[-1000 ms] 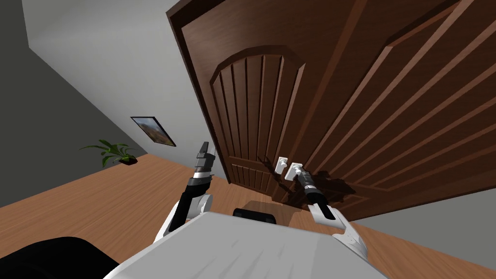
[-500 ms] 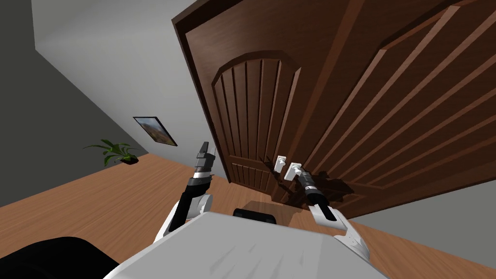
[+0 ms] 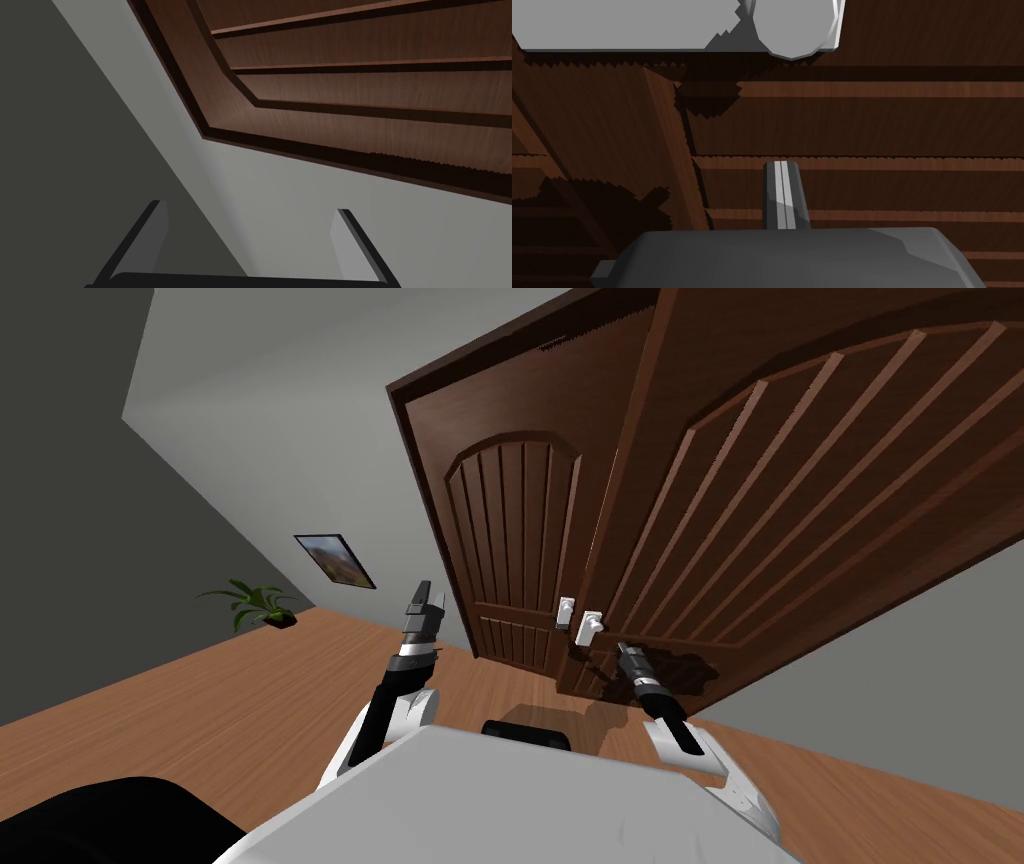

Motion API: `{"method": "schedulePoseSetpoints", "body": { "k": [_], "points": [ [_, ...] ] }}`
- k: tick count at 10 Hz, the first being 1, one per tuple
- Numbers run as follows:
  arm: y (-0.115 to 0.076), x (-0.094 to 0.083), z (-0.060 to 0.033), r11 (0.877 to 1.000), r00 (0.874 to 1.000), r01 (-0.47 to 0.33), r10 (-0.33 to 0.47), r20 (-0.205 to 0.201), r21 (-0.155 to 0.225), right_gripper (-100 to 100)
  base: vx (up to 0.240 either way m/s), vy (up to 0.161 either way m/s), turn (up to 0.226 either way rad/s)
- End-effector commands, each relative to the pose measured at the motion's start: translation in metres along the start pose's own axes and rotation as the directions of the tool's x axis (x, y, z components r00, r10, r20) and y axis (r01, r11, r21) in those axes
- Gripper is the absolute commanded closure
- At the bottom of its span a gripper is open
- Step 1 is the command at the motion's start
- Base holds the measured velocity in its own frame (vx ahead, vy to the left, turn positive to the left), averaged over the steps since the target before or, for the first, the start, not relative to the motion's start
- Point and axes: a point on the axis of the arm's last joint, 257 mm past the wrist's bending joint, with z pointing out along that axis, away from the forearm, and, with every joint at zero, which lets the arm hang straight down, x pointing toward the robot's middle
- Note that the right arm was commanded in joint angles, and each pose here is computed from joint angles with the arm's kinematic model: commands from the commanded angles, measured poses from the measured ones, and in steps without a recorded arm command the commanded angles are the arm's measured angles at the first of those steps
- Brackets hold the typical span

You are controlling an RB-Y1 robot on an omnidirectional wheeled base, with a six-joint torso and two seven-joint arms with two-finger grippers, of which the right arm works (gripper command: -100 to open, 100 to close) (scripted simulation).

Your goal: Pull the door open

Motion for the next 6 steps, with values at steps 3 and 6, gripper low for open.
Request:
{"method": "schedulePoseSetpoints", "body": {
  "k": [3, 6],
  "points": [
    [0.010, 0.027, -0.0038, 1.000, 0.998, -0.021, 0.019, -0.064, -0.023, -100, -0.203, 0.060, 0.071],
    [-0.002, 0.001, -0.0033, 1.000, 1.000, -0.005, 0.005, -0.013, 0.002, -100, 0.044, -0.068, -0.074]
  ]
}}
